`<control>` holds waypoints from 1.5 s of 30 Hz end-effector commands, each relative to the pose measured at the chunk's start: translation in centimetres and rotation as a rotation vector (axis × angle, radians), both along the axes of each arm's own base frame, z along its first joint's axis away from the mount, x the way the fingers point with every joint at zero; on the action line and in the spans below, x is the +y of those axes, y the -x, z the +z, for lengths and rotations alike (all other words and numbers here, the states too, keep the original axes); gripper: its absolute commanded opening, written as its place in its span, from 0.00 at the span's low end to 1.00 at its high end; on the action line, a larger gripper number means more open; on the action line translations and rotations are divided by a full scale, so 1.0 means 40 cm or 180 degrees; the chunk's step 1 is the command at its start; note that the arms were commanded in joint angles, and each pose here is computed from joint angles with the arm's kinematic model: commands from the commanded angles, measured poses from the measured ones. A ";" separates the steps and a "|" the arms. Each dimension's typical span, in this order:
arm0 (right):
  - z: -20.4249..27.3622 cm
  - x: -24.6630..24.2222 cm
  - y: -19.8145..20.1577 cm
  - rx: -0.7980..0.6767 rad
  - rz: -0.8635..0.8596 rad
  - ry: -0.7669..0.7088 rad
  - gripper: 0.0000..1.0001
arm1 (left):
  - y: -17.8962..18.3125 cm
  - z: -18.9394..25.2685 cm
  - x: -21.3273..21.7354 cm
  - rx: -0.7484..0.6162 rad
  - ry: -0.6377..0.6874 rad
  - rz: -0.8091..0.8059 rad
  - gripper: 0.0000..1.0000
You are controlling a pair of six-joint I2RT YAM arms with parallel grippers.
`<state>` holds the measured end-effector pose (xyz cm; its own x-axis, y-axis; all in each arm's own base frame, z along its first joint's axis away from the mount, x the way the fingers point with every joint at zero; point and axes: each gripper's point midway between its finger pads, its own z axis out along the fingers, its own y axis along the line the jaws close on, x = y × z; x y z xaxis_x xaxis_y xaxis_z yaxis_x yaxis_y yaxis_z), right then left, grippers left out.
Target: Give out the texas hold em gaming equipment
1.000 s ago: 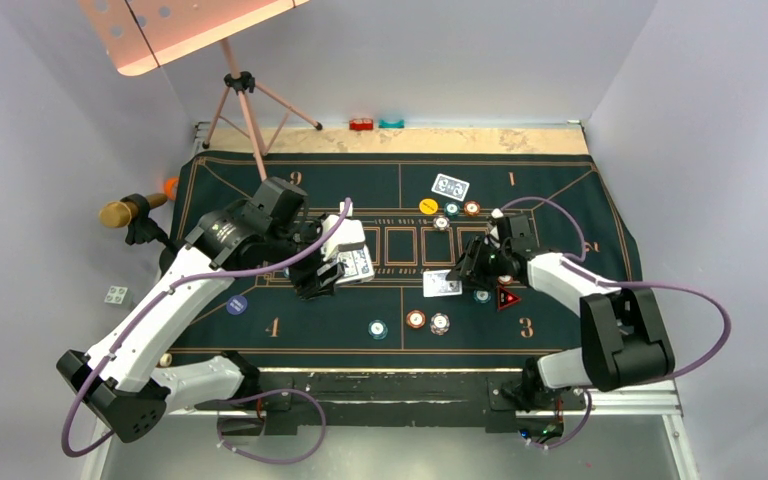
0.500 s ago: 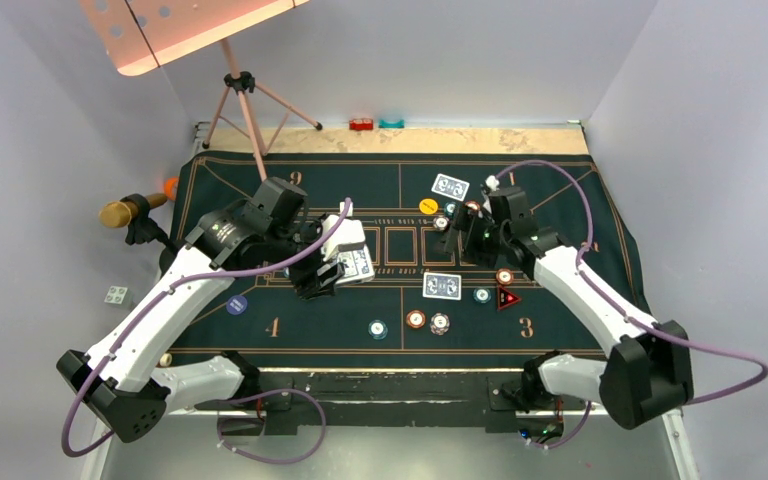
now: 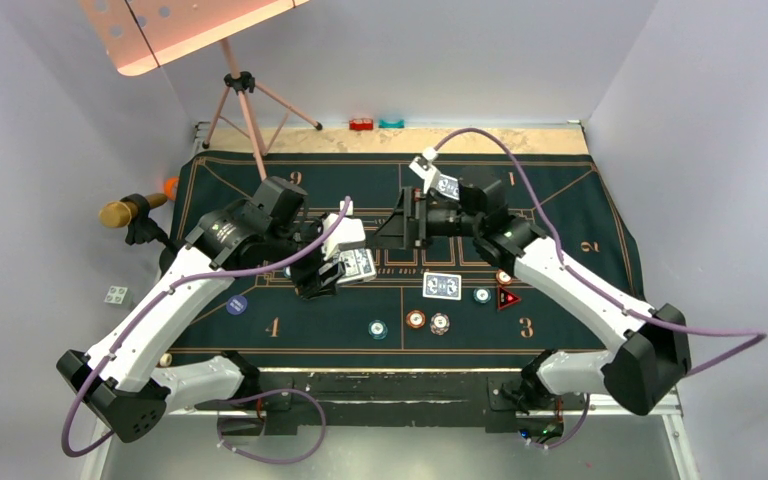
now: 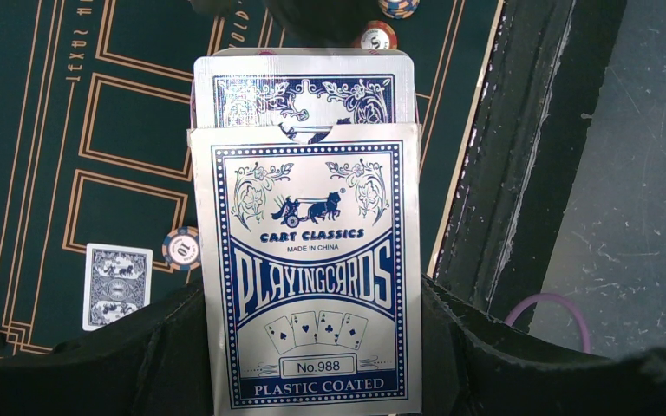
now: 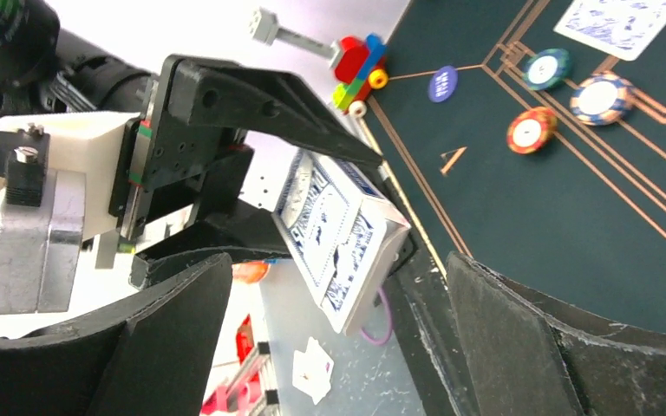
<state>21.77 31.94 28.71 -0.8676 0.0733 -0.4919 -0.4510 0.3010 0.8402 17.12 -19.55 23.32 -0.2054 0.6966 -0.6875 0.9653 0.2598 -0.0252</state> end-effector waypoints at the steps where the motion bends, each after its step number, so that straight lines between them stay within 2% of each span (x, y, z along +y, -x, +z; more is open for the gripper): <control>1: 0.066 0.070 0.041 -0.0209 0.0377 -0.0305 0.99 | -0.010 0.047 -0.027 -0.0121 0.0246 -0.0032 0.00; 10: -0.012 0.119 0.061 -0.0039 0.0557 -0.0200 0.98 | -0.011 0.053 -0.028 -0.0134 0.0252 -0.0037 0.00; 12: -0.023 0.121 0.064 0.0012 0.0585 -0.0196 0.91 | -0.012 0.054 -0.028 -0.0134 0.0253 -0.0032 0.00; 16: -0.051 0.120 0.065 0.0153 0.0608 -0.0131 0.69 | -0.011 0.059 -0.027 -0.0144 0.0256 -0.0034 0.00; 20: -0.075 0.105 0.060 0.0239 0.0578 -0.0091 0.56 | -0.010 0.064 -0.025 -0.0161 0.0259 -0.0028 0.00; 32: -0.097 0.031 0.044 0.0322 0.0371 -0.0093 0.43 | -0.012 0.071 -0.027 -0.0171 0.0273 -0.0026 0.00; 38: -0.086 0.027 0.043 0.0314 0.0375 -0.0125 0.33 | -0.012 0.071 -0.026 -0.0171 0.0265 -0.0021 0.00; 45: -0.049 -0.027 0.027 0.0297 0.0249 -0.0251 0.16 | -0.013 0.062 -0.023 -0.0165 0.0237 -0.0019 0.00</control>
